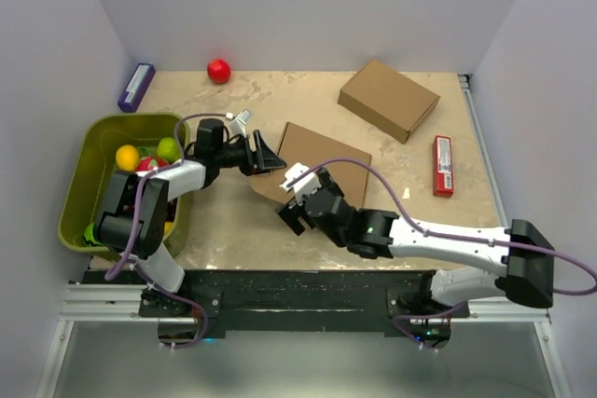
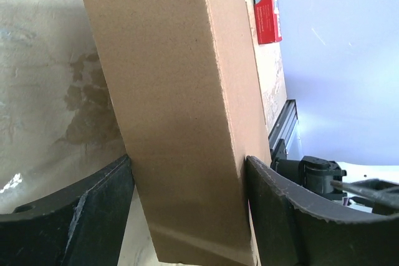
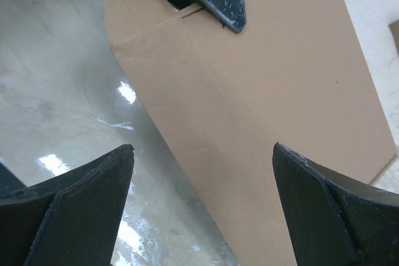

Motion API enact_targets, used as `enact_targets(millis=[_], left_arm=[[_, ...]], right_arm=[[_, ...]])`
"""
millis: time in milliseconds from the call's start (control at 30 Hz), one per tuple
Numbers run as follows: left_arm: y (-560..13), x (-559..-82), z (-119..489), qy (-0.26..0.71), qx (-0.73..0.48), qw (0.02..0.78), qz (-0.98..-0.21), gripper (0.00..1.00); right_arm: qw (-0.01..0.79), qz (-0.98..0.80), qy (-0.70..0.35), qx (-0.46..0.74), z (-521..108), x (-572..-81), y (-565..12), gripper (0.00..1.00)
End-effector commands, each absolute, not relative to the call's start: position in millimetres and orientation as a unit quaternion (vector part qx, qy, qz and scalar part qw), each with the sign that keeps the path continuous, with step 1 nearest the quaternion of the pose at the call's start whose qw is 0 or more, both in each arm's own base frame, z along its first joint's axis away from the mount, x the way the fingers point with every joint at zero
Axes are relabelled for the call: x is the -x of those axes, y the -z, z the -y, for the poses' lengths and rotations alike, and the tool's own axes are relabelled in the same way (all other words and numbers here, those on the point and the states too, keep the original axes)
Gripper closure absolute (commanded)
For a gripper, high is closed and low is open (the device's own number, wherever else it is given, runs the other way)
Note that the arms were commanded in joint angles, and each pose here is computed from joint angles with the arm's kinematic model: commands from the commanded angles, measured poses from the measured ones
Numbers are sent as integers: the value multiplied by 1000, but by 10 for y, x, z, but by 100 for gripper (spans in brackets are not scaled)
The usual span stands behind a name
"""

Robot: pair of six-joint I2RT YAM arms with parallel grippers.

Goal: Fold the paper box

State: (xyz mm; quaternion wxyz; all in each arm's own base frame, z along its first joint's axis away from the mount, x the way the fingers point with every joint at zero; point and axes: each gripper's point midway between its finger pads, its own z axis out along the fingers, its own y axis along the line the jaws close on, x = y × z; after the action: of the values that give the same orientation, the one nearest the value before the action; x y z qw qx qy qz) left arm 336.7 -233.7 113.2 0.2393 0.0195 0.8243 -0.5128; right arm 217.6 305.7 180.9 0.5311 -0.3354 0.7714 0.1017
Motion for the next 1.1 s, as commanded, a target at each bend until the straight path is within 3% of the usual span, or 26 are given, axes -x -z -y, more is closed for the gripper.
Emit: enact_targets(millis=[0,567,767,1067], left_arm=[[-1386,-3368,2297,535,-31,245,-808,100],[-1401,-3334,2198,532,-31,242,-811,100],[-1376,-3318,2197,531,-34,238,-813,100],[-1392,-3310,2214,538,-39,232,-809,100]], right_arm=[[588,-745,-30,315,-3180,-2256,-2054,5],[599,-721,176,302,-3142,-2476,-1253,1],[603,-718,189,292,-3072,-2647,-1189,2],[593,-704,216,324,-2964,-2826,-999,15]])
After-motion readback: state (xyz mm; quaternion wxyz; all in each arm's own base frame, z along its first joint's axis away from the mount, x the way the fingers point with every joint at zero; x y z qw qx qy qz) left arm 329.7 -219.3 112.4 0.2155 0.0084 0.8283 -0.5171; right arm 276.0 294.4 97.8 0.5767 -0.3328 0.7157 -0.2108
